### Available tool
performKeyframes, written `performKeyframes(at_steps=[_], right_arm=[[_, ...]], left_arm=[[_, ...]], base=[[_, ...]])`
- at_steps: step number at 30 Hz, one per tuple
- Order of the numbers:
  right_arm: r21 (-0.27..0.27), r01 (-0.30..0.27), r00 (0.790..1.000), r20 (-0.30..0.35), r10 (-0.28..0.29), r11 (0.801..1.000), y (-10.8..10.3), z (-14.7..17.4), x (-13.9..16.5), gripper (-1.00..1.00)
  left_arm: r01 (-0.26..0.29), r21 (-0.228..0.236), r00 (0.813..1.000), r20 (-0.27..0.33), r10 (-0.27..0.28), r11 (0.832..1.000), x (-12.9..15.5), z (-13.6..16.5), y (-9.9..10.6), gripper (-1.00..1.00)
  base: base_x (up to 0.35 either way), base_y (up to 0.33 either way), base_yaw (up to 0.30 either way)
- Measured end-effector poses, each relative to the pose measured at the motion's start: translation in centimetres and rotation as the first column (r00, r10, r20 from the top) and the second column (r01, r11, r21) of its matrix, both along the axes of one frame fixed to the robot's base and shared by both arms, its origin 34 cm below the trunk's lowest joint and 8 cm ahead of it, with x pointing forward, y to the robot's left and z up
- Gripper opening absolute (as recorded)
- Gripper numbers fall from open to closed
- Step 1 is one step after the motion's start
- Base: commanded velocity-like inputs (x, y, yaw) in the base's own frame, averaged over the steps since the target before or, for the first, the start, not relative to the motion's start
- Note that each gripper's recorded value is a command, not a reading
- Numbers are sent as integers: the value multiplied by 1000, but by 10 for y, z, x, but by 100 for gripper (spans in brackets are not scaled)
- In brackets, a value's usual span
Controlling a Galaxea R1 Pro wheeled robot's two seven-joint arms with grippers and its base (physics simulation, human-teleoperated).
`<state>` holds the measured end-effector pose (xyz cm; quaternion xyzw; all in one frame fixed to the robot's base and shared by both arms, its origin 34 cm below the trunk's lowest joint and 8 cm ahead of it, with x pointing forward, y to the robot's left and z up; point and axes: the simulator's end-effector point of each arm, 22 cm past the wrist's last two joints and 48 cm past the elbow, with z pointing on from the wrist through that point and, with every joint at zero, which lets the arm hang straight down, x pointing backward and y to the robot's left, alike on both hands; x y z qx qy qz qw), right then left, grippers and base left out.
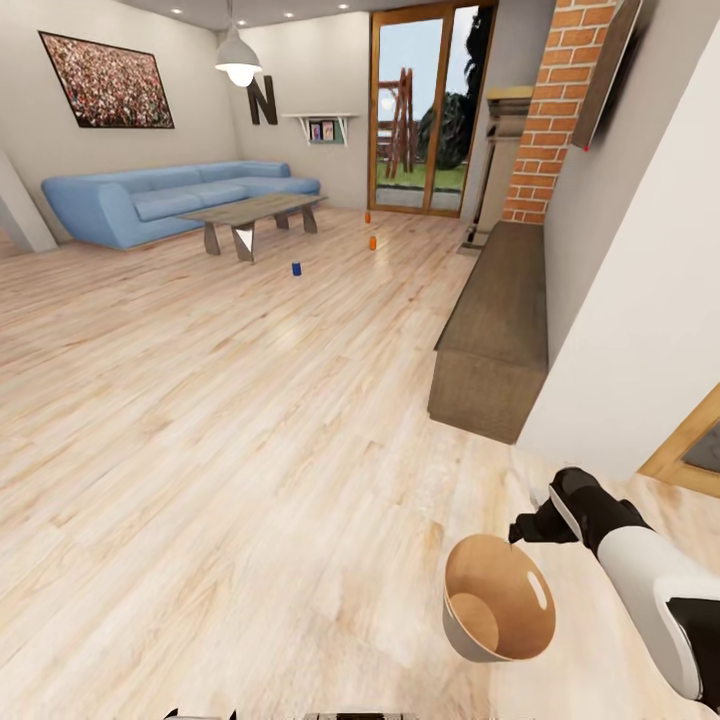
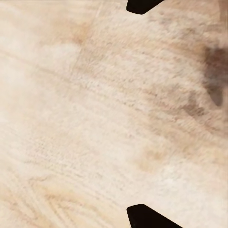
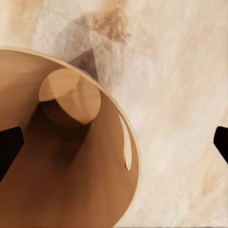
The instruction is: Put the three can of soda from the living room inside the tash can in the kitchen.
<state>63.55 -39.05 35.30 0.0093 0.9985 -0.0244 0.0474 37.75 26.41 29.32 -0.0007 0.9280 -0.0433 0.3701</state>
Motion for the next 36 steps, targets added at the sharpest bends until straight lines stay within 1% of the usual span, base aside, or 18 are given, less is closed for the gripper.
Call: performKeyframes(at_steps=[7, 12, 15, 19, 26, 29, 32, 36], right_arm=[[-2, 4, 999, -34, -4, 1000, -3, -30, -24, 100], [-4, 4, 998, -70, -4, 1000, -3, -57, -48, 100], [-3, 4, 996, -89, -4, 1000, -3, -64, -59, 100], [-2, 4, 995, -96, -4, 1000, -3, -68, -64, 100], [-7, 7, 996, -91, -8, 1000, -7, -66, -63, 100], [-15, 12, 996, -89, -13, 1000, -13, -65, -63, 100], [-33, 24, 996, -88, -27, 999, -29, -62, -65, 100], [-40, 27, 996, -88, -31, 999, -34, -61, -66, 100]], left_arm=[[0, 0, 1000, -3, 0, 1000, -5, -17, 0, 100], [0, 0, 1000, -6, 0, 1000, -9, -29, 0, 100], [0, 0, 1000, -8, 0, 1000, -9, -29, 0, 100], [0, 0, 1000, -8, 0, 1000, -9, -30, 0, 100], [0, 0, 1000, -8, 0, 1000, -10, -30, 0, 100], [0, 0, 1000, -8, 0, 1000, -9, -30, 0, 100], [0, 0, 1000, -8, 0, 1000, -10, -30, 0, 100], [-1, 0, 1000, -8, 1, 1000, -9, -30, 0, 100]], base=[[0, 0, 0], [0, 0, 0], [0, 0, 0], [0, 0, 0], [0, 0, 0], [0, 0, 0], [0, -36, 0], [0, -73, 0]])
